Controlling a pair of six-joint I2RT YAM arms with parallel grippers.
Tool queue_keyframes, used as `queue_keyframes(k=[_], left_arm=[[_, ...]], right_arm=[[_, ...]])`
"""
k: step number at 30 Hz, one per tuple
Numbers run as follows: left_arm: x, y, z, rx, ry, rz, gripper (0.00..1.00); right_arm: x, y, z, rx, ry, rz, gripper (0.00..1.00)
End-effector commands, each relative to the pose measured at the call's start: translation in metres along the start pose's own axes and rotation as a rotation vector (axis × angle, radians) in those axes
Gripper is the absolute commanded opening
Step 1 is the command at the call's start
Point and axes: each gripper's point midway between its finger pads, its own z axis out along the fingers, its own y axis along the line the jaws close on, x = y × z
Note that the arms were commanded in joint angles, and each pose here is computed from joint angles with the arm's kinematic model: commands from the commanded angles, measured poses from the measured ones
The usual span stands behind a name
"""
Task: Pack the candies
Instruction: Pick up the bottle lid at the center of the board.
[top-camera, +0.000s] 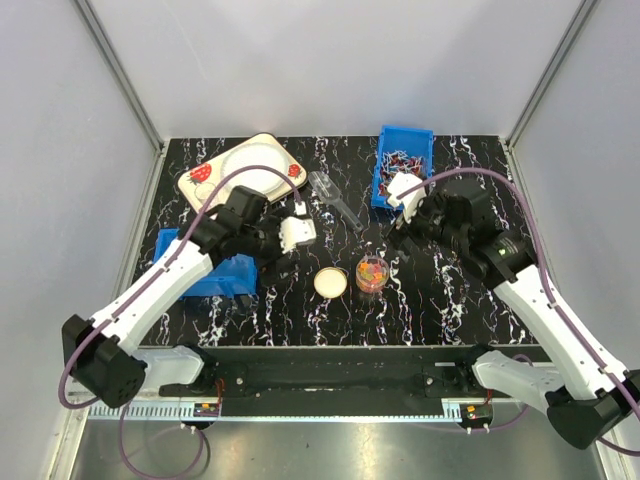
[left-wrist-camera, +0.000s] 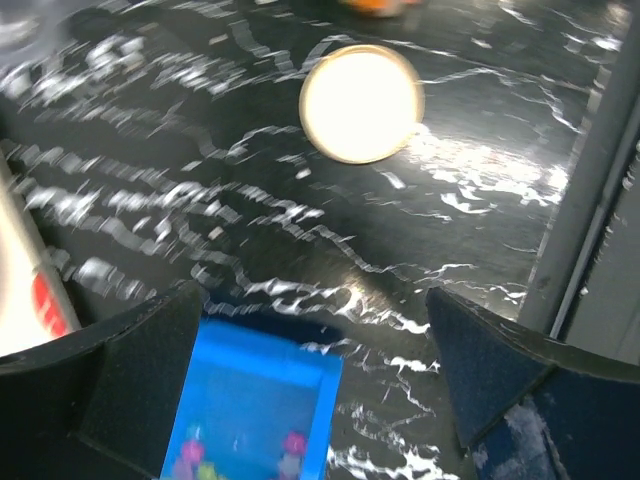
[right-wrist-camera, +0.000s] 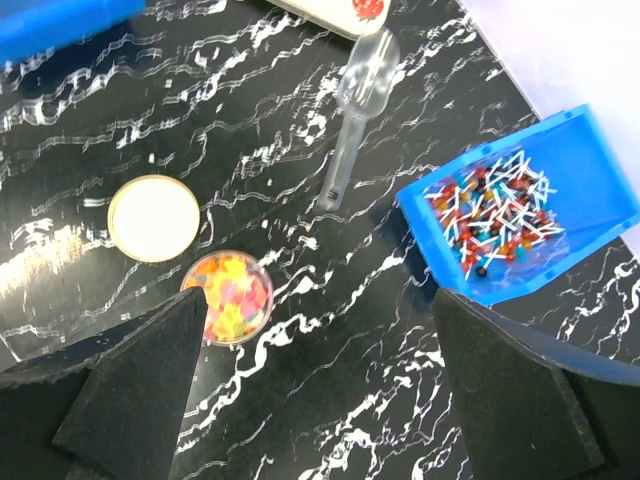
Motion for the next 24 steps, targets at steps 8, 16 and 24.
queue_keyframes(k=[8,16,24], left_arm=[[0.002,-0.045,0.067,0.252,-0.050,0.273,0.99],[0.010,-0.061,0.108,0.299,-0.027,0.385,0.98],[0.020,-0.062,0.143,0.348,0.046,0.378,0.83]], right_arm=[[-0.001,0.010,0.002,-0.024,-0.089,-0.078,1.00],[-0.007,-0.003,-0.008,0.051,-0.131,-0.062,1.00],[-0.026,-0.042,-0.036,0.253,-0.211,0.018,1.00]])
